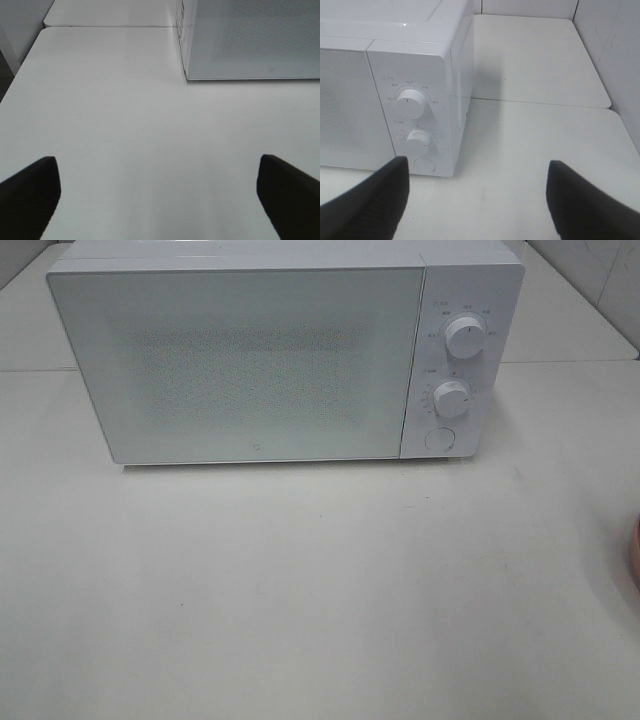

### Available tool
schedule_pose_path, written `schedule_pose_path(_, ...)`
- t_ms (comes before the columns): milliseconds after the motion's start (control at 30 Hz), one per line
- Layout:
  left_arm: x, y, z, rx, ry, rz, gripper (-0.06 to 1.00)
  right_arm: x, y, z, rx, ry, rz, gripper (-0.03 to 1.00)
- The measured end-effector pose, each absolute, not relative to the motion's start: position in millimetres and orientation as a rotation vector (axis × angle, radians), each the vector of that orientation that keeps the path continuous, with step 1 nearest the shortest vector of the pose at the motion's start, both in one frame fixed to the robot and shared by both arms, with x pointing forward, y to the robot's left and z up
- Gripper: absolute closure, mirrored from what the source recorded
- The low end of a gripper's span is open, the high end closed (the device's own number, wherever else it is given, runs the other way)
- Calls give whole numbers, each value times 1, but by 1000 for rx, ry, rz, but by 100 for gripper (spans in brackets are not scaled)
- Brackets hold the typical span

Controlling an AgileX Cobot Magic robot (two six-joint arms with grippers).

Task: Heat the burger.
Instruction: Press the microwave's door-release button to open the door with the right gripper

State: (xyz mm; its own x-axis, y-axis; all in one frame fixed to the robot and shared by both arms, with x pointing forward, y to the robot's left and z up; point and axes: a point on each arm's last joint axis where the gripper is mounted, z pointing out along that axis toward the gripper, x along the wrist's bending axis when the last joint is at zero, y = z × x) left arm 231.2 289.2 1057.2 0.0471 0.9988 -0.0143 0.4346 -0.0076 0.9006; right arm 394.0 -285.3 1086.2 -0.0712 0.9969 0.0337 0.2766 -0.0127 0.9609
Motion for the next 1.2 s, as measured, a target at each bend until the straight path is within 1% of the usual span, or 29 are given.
schedule_pose_path(133, 231, 289, 1057, 1552, 1493, 922, -5, 404, -284, 1083, 1353, 1445, 1153, 23)
schedule_pose_path(267, 231, 289, 1057, 1552, 1493, 922, -5, 415, -282, 1066, 1310, 1417, 1194, 23)
schedule_pose_path(500, 231, 289, 1057, 1552, 1493, 922, -5, 425, -279, 1046, 1249, 1369, 1254, 23)
schedule_pose_path(533, 231, 289, 1057, 1552, 1493, 922, -5, 429, -278, 1039, 1231, 1362, 1265, 23)
schedule_pose_path(700, 231, 289, 1057, 1552, 1493, 922, -5, 440, -278, 1024, 1165, 1366, 1225, 23)
schedule_pose_path(900, 231, 289, 1057, 1552, 1493, 922, -5, 448, -284, 1011, 1196, 1288, 1182, 23)
schedule_pose_path(1200, 231, 289, 1057, 1552, 1494, 923, -5, 444, -259, 986, 1194, 1286, 1221, 23)
